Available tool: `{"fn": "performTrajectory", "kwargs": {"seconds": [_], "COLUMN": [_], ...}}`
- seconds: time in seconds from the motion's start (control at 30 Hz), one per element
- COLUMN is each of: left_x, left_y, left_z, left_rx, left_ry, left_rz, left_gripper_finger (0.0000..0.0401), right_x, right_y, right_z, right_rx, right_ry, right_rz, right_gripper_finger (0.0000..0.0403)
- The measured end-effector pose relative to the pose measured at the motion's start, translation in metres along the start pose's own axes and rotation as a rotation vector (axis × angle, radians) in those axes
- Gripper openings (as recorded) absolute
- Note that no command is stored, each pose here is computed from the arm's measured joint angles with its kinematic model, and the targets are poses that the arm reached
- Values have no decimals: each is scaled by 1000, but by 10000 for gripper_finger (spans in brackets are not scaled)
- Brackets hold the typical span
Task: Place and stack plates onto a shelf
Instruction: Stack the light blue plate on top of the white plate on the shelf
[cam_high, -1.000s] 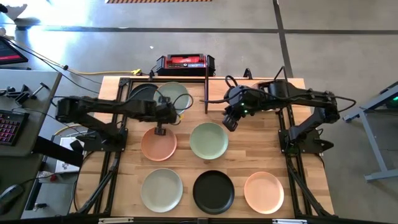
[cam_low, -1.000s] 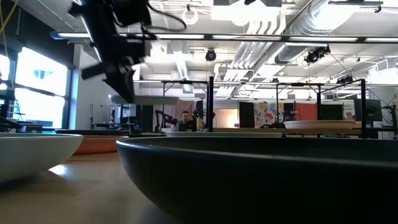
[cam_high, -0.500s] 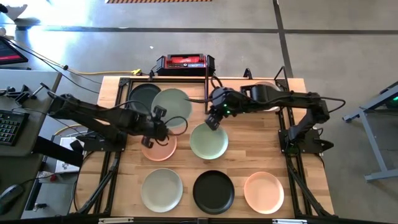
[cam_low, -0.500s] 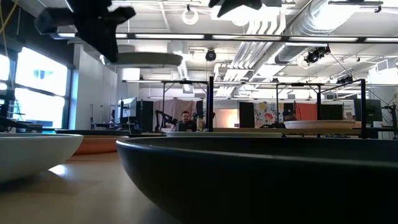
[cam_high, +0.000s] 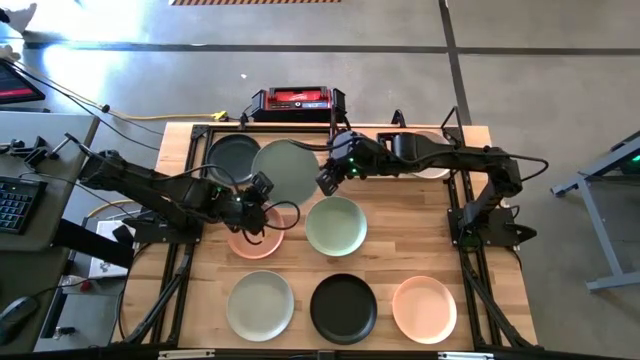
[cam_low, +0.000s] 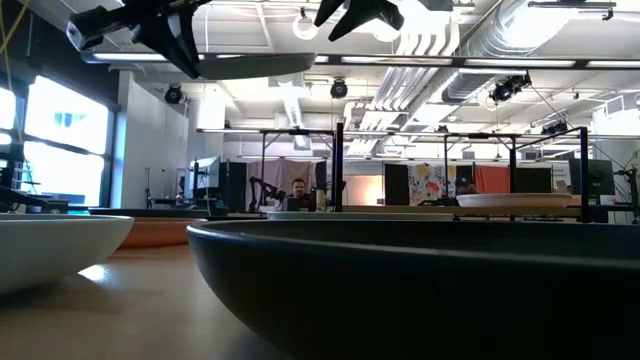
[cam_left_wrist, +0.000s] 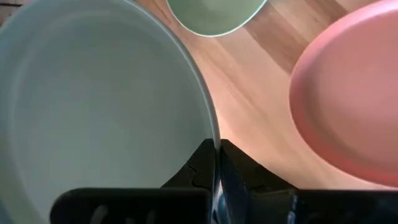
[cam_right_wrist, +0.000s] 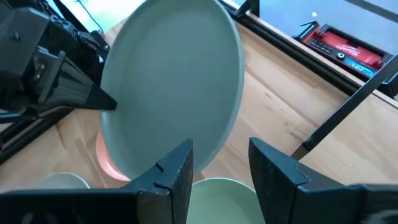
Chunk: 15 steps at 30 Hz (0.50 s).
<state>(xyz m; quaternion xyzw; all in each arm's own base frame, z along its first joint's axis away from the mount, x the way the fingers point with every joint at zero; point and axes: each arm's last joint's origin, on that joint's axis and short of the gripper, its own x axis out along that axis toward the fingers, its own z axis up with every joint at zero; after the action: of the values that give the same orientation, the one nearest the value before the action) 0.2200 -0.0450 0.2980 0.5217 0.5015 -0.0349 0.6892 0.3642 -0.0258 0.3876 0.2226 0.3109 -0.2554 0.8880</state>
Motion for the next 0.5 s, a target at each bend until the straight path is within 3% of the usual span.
{"fn": "performTrajectory", "kwargs": {"seconds": [0.5], "left_x": [-2], "left_y": [9], "left_z": [7], "left_rx": [82], "left_ry": [-10], "left_rz": [132], "left_gripper_finger": [3], "right_x": [0], "right_y": [-1], "right_z": [1], "right_rx": [41], "right_ry": [-24], "right_rz": [-37], "right_gripper_finger": [133]}}
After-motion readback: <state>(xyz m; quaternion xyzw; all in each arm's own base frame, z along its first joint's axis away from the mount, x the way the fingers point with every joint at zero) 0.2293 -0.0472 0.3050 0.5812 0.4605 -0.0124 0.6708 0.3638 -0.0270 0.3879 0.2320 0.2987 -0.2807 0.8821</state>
